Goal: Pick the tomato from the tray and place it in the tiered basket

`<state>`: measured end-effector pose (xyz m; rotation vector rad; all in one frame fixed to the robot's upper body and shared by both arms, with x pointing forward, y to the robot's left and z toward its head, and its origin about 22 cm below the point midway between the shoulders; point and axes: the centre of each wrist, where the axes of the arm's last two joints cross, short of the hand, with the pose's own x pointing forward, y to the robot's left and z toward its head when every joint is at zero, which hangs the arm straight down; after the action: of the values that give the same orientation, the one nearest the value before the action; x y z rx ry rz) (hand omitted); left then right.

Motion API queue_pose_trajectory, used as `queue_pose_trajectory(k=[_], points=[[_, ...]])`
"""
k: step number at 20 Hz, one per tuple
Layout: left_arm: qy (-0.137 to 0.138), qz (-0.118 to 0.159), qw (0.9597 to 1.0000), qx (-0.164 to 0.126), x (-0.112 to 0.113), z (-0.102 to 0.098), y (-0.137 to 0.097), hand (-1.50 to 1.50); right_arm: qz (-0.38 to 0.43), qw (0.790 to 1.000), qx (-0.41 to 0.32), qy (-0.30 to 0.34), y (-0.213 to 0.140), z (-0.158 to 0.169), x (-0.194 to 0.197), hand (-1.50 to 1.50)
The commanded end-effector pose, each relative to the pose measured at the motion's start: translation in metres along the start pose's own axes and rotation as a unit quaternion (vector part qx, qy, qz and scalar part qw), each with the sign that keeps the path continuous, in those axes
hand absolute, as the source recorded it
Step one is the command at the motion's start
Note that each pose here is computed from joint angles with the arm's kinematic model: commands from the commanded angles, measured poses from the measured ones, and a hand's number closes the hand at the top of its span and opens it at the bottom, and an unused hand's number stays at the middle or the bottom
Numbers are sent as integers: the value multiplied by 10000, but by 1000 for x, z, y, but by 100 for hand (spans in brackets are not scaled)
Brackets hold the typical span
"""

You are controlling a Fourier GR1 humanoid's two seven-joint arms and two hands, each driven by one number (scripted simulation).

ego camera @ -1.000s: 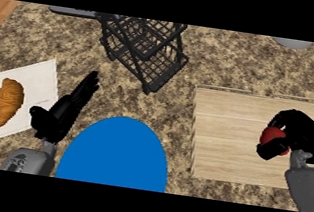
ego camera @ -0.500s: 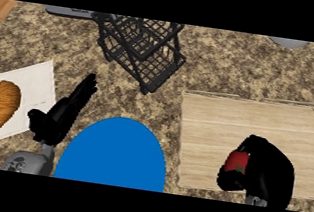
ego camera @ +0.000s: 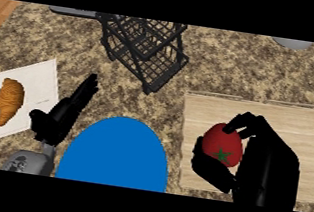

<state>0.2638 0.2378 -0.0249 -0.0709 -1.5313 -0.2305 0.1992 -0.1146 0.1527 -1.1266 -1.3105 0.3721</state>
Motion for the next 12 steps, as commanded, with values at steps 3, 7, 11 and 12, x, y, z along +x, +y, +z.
queue_pose_trajectory(k=[3,7,11,12], points=[[-105,78,9999,-73,17,-14,-24,0,-248,9991,-276,184,-25,-2,66,150],[-15,-22,9999,-153,6,-8,0,0,-500,9981,-317,168,-46,-29,102,150],[-49,-69,9999,-137,9,-12,-10,0,-584,9974,-298,283,-50,-62,133,150],[-93,3,9999,-128,20,-20,-6,0,-617,9974,-257,270,-41,-77,141,150]])
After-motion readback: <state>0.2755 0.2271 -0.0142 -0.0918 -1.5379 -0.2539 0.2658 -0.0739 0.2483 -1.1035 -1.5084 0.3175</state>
